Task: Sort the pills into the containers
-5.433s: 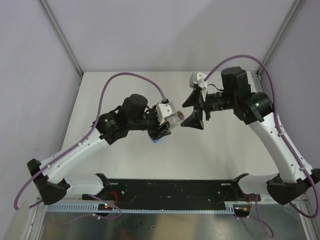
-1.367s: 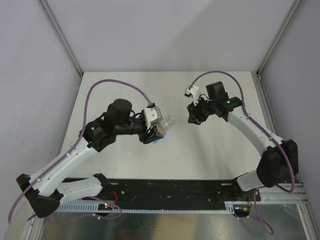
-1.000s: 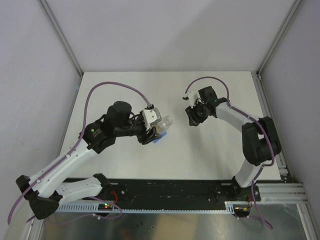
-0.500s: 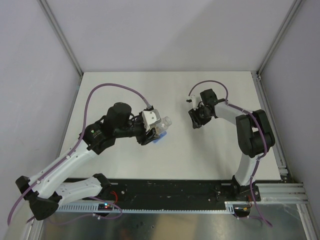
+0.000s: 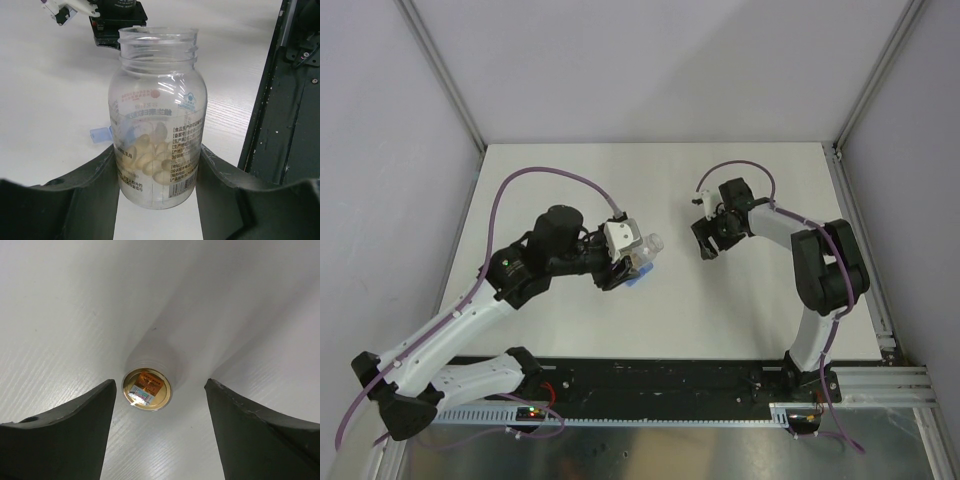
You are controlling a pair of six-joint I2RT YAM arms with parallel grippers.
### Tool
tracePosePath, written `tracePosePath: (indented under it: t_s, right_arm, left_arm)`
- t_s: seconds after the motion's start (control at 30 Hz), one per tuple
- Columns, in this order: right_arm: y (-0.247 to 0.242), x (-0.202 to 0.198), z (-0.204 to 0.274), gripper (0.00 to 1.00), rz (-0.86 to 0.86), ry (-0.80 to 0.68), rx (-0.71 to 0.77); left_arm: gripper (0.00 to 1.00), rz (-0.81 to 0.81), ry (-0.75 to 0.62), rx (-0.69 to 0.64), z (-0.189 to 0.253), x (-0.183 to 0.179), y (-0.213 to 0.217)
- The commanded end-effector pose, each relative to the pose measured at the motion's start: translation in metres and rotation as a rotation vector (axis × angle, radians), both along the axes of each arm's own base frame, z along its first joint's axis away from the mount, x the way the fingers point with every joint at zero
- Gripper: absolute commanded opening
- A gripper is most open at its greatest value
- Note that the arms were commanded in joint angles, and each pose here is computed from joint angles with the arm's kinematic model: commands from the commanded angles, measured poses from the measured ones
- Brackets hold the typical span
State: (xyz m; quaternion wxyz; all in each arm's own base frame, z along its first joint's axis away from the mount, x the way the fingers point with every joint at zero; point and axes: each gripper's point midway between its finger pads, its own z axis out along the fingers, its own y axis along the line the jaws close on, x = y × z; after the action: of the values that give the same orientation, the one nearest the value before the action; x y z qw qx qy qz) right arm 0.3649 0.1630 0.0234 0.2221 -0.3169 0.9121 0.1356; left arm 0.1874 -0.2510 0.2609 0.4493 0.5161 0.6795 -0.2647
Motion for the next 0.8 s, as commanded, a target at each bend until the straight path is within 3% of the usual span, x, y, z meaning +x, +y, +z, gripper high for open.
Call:
tracePosePath:
  t_s: [0.0, 0.27, 0.57, 0.77]
  right_arm:
    - [-0.002, 0.007, 0.024, 0.79, -0.005, -0.066, 0.004]
    - [0.024, 0.001, 0.103, 0.81, 0.069, -0.191, 0.186]
    - [0.073, -0.044, 0.253, 0.83, 0.29, -0.37, 0.597]
    - [0.092, -0.083, 0.322, 0.85, 0.441, -0.408, 0.829]
  left_arm:
    - [0.0, 0.015, -0.055, -0.017, 0.01, 0.008, 0.001]
    - [0.0, 0.106, -0.059, -0.059, 0.024, 0.03, 0.003]
    - [0.0, 0.189, -0.053, -0.2, 0.058, 0.064, 0.001]
    - [0.0, 0.166, -0.004, -0.288, 0.079, 0.069, -0.013]
